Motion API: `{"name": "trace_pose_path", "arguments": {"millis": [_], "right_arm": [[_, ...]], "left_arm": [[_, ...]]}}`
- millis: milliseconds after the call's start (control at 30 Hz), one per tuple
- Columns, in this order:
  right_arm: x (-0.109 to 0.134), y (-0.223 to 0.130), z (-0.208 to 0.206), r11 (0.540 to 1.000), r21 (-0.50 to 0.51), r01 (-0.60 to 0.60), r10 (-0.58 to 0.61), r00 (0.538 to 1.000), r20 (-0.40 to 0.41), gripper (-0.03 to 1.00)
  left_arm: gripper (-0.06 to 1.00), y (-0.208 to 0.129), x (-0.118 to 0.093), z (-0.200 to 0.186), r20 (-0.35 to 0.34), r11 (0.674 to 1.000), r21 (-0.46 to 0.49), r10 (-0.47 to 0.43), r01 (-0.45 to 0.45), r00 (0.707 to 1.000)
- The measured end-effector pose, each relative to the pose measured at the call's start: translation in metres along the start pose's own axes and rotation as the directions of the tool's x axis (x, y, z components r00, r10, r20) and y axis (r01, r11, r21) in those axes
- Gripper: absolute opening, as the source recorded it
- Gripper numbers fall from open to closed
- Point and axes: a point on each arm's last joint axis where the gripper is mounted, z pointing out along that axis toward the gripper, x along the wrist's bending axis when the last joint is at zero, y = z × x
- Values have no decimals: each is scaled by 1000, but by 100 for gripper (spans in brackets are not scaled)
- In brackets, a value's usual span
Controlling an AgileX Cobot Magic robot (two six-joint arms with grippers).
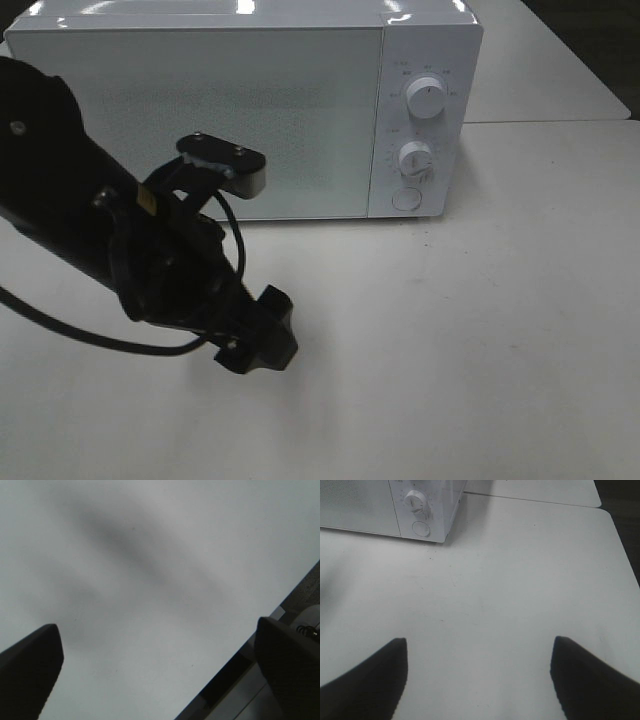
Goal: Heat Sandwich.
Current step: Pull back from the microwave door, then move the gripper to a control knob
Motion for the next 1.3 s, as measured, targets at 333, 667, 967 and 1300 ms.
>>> {"name": "trace_pose_path", "arguments": {"millis": [333,667,967,1300], "right_arm": [[0,0,0,1000,0,0,0,1000,0,76],[0,0,0,1000,0,0,0,1000,0,76],[0,0,0,1000,0,0,0,1000,0,76],[0,0,0,1000,0,0,0,1000,0,76]], "left_arm": [[99,-16,64,-48,-78,974,61,-214,219,974],[99,-41,106,-102,-166,933,14,-354,361,920],[99,-68,117,-153,-246,902,-66,-430,427,869],[99,-91,97,-174,-279,910,-120,-415,398,866]]}}
